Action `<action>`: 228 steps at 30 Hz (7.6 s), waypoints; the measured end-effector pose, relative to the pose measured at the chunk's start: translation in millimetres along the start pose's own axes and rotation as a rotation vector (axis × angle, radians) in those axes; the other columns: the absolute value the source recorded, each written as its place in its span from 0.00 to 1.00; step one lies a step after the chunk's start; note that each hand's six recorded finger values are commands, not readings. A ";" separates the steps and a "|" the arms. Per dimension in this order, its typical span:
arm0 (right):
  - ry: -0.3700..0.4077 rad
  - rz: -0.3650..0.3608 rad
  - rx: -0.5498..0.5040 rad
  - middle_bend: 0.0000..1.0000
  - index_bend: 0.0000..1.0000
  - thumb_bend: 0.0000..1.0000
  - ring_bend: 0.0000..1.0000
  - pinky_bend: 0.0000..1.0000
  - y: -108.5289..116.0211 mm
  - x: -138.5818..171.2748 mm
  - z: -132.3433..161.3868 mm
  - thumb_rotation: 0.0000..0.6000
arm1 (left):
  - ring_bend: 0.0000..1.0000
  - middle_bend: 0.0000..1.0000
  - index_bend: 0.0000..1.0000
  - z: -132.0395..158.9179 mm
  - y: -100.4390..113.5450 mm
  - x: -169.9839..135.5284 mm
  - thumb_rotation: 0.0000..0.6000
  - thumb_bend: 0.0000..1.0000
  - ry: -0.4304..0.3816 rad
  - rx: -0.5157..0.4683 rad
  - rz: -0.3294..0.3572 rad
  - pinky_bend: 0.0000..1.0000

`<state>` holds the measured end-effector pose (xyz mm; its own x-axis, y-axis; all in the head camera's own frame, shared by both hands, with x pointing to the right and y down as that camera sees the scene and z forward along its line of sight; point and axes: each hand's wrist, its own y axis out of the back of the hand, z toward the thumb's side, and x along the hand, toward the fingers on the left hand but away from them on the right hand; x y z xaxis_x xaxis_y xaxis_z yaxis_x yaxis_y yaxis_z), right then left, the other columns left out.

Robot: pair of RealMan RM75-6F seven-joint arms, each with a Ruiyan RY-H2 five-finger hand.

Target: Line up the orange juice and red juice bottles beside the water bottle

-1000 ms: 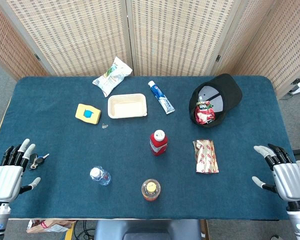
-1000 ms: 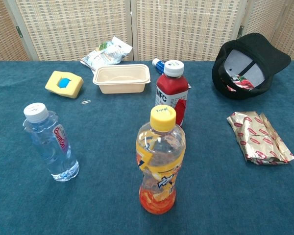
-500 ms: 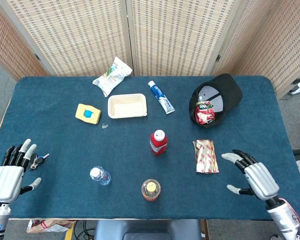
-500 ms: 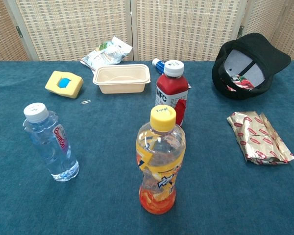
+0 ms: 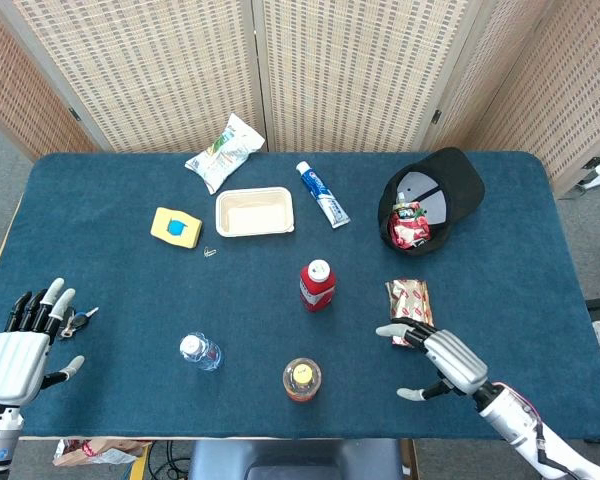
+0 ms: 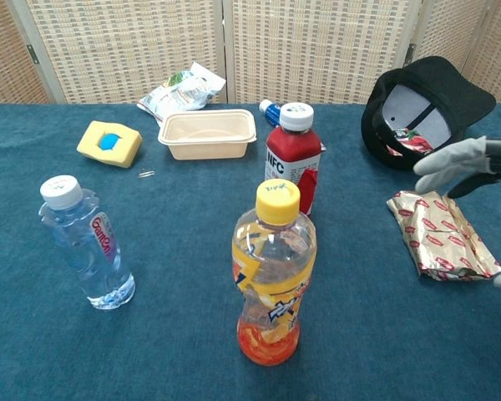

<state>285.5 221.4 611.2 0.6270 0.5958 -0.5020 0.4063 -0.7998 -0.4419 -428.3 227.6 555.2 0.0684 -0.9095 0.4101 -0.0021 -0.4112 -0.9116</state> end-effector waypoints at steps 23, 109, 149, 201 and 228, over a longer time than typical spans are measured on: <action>0.136 0.161 -0.265 0.22 0.21 0.00 0.12 0.22 -65.5 -79.5 33.9 1.00 | 0.01 0.00 0.06 -5.6 0.5 -0.2 1.00 0.13 -0.006 -0.006 0.000 0.00; 0.251 0.241 -0.490 0.44 0.58 0.27 0.32 0.25 -126.0 -238.1 93.1 1.00 | 0.01 0.00 0.06 -19.7 7.1 -8.3 1.00 0.13 0.016 0.026 -0.015 0.00; 0.401 0.041 -0.183 0.18 0.21 0.10 0.09 0.10 -19.6 -169.1 101.7 1.00 | 0.01 0.00 0.06 -6.3 9.7 -4.2 1.00 0.13 -0.025 0.018 0.001 0.00; 0.034 -0.093 -0.381 0.14 0.00 0.00 0.03 0.08 -19.0 -205.3 -20.4 1.00 | 0.01 0.00 0.06 -1.8 13.8 -13.4 1.00 0.13 -0.016 0.017 0.019 0.00; 0.070 -0.116 -0.425 0.51 0.63 0.41 0.38 0.37 -24.6 -214.2 -14.0 1.00 | 0.01 0.00 0.06 -5.8 14.0 -13.9 1.00 0.13 -0.013 0.017 0.028 0.00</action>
<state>150.5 112.4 740.0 0.5987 0.6888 -0.4087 0.7046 -0.6956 -0.1403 -435.1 234.1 537.0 0.0819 -0.9195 0.3844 0.0125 -0.3848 -0.9229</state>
